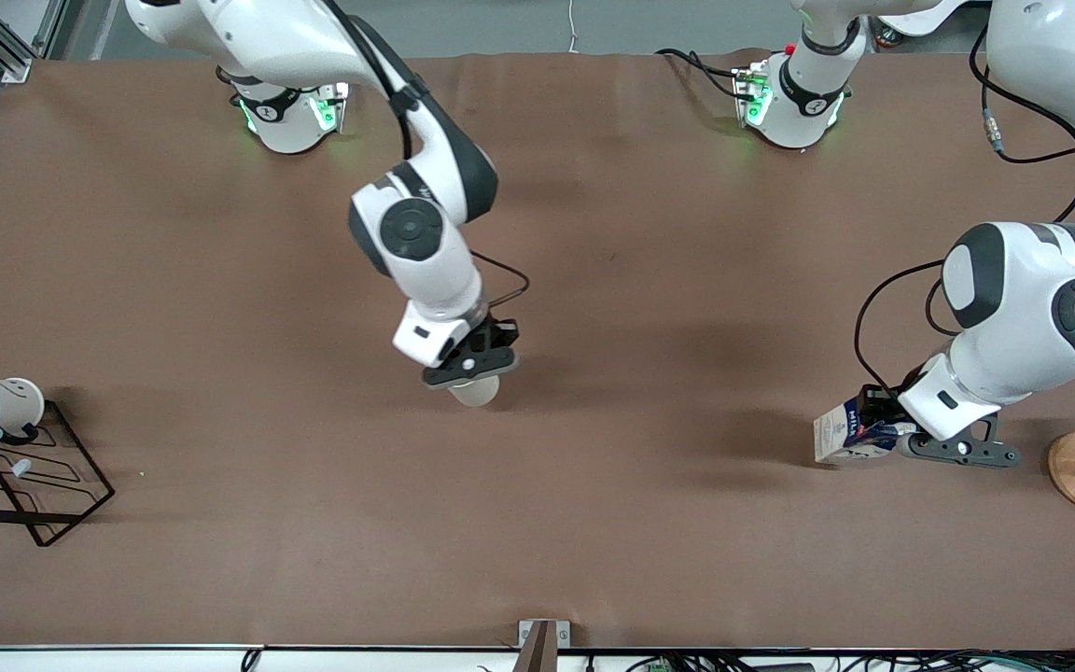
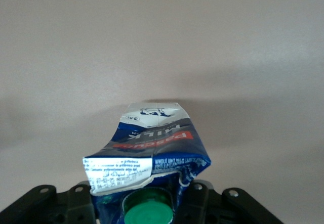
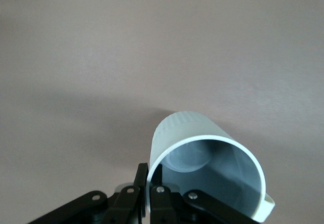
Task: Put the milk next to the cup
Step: 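Lift the white mug with the right gripper and carry it toward the center, then lower the mug with the right gripper while the left gripper lifts the milk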
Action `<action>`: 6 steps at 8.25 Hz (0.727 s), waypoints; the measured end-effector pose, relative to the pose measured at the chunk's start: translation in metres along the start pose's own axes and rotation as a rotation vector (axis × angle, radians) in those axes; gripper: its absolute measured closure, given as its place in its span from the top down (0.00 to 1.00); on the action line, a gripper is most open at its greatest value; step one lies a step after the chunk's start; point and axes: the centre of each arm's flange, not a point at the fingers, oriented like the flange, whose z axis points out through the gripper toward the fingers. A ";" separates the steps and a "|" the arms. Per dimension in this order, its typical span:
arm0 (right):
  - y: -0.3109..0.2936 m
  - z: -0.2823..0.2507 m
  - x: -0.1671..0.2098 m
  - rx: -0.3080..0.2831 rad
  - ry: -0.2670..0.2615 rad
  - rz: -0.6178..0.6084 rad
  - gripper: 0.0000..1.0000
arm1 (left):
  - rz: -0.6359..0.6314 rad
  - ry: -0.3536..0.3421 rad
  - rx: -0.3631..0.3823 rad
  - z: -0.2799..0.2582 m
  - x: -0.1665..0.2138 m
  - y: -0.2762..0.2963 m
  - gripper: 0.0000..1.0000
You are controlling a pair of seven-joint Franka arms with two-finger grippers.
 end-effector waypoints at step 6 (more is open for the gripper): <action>-0.031 0.042 -0.004 -0.053 0.000 -0.053 0.05 | -0.096 -0.014 -0.039 -0.041 0.002 0.072 0.49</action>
